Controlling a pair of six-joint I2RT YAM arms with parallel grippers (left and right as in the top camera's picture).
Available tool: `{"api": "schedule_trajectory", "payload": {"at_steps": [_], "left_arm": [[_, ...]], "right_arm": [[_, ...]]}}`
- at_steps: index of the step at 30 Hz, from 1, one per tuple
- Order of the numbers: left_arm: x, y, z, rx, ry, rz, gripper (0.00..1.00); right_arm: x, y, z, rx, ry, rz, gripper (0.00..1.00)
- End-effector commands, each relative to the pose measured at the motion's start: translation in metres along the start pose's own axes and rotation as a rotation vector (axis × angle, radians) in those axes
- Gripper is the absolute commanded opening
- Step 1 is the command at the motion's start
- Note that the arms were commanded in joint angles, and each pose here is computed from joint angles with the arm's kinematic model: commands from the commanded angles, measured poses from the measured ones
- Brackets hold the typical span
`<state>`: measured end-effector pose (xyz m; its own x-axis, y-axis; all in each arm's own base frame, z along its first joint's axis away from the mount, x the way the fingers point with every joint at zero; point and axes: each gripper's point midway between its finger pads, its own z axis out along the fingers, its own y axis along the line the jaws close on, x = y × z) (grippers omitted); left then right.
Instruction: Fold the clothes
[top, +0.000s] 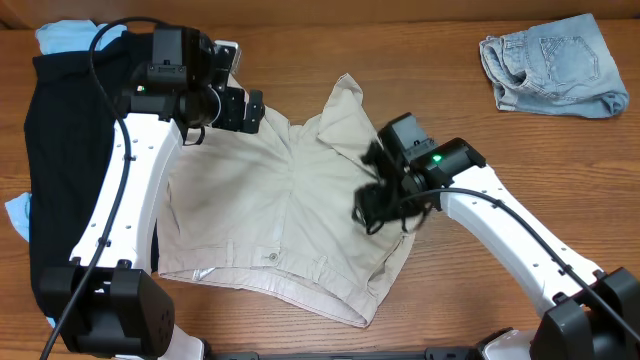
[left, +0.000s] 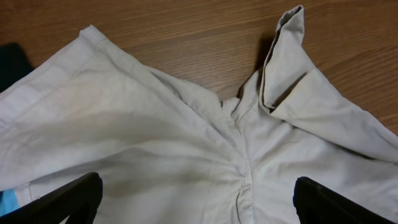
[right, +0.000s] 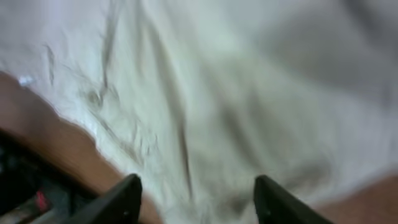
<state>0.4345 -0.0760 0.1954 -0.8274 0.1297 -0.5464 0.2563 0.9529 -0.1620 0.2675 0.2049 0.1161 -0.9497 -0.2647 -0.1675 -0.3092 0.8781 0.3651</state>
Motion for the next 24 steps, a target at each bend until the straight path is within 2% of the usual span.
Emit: {"api": "schedule_trajectory", "payload": {"at_steps": [1, 5, 8, 12, 17, 20, 24], "left_arm": [[-0.006, 0.003, 0.001, -0.009, -0.016, 0.021, 1.0], [-0.007, 0.003, 0.001, -0.009, -0.021, 0.022, 1.0], [-0.007, 0.003, 0.001, -0.009, -0.019, 0.022, 1.0], [-0.005, 0.003, 0.002, -0.008, -0.015, 0.02, 1.0], [-0.005, 0.004, 0.002, -0.009, -0.014, 0.02, 1.0], [-0.005, 0.004, 0.002, -0.008, -0.015, 0.02, 1.0], [-0.005, 0.004, 0.002, -0.008, -0.015, 0.02, 1.0]], "right_arm": [[-0.047, -0.021, -0.005, 0.153, -0.175, -0.124, 0.69], [-0.094, -0.046, 0.009, 0.293, -0.295, -0.231, 0.74], [-0.122, -0.063, 0.028, 0.317, -0.349, -0.273, 0.77], [-0.146, -0.099, 0.044, 0.353, -0.402, -0.223, 0.84], [-0.155, -0.144, 0.045, 0.374, -0.426, -0.143, 0.85], [-0.154, -0.149, 0.042, 0.28, -0.422, -0.148, 0.85], [-0.156, -0.132, 0.04, 0.098, -0.442, -0.189, 0.84]]}}
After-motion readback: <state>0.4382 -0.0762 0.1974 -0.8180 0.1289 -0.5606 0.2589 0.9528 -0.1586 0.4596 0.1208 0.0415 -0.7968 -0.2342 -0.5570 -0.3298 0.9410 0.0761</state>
